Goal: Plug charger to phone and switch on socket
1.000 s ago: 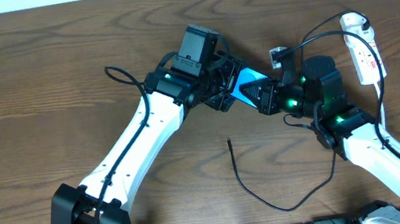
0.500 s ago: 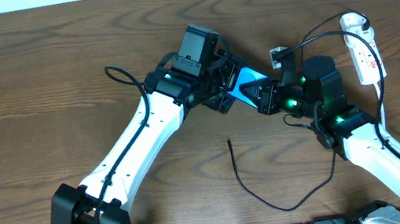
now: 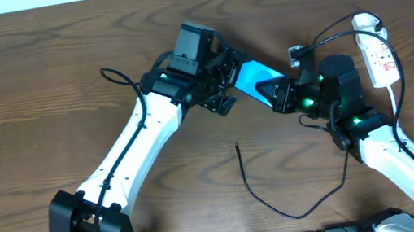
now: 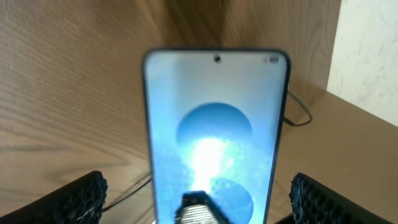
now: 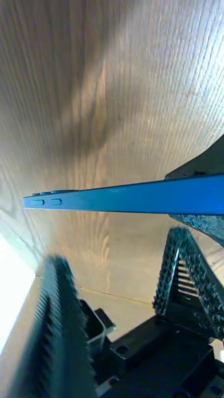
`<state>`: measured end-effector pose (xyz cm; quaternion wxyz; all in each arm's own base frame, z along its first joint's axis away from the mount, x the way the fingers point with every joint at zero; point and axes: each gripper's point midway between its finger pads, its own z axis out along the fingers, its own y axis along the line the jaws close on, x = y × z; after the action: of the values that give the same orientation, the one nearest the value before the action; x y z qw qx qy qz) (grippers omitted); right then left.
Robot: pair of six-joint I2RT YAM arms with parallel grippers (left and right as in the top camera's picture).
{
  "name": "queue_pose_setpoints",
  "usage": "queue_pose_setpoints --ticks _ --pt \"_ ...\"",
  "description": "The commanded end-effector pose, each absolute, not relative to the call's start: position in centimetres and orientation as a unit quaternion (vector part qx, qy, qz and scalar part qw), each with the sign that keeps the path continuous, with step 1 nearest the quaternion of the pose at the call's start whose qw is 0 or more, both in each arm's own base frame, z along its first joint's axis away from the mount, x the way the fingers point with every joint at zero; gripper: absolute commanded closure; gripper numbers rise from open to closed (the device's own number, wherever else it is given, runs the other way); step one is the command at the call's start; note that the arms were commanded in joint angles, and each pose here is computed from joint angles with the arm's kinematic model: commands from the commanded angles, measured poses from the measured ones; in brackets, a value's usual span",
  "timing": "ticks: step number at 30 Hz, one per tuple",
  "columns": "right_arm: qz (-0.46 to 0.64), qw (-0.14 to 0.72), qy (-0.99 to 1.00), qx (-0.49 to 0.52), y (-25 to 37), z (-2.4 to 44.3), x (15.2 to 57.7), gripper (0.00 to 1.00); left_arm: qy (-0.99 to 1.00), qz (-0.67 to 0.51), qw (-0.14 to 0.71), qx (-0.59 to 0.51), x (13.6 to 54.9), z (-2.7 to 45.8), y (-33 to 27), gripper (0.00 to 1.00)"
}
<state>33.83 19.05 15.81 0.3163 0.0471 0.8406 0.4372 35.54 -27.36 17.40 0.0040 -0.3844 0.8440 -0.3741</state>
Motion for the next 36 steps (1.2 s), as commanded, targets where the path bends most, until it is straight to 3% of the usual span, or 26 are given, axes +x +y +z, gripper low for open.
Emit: queue_pose_setpoints --ticks 1,7,12,15,36 --pt "0.463 0.297 0.826 0.124 18.0 16.8 34.8 0.99 0.849 -0.4 0.011 -0.346 35.7 19.0 -27.1 0.06" --pt "0.506 0.217 0.789 0.274 17.3 16.8 35.2 0.99 0.85 -0.4 0.02 -0.342 36.2 19.0 -26.6 0.06" --pt "0.559 0.069 0.718 0.409 18.4 17.3 34.1 0.99 0.85 -0.381 0.062 -0.358 37.5 18.7 -25.5 0.06" --pt "0.57 0.015 0.694 0.439 19.0 17.6 33.6 0.99 0.848 -0.363 0.089 -0.376 38.3 18.3 -24.5 0.06" --pt "0.634 -0.044 0.636 0.438 20.5 21.7 33.7 0.99 0.783 -0.388 0.061 -0.482 39.3 19.1 -24.7 0.06"
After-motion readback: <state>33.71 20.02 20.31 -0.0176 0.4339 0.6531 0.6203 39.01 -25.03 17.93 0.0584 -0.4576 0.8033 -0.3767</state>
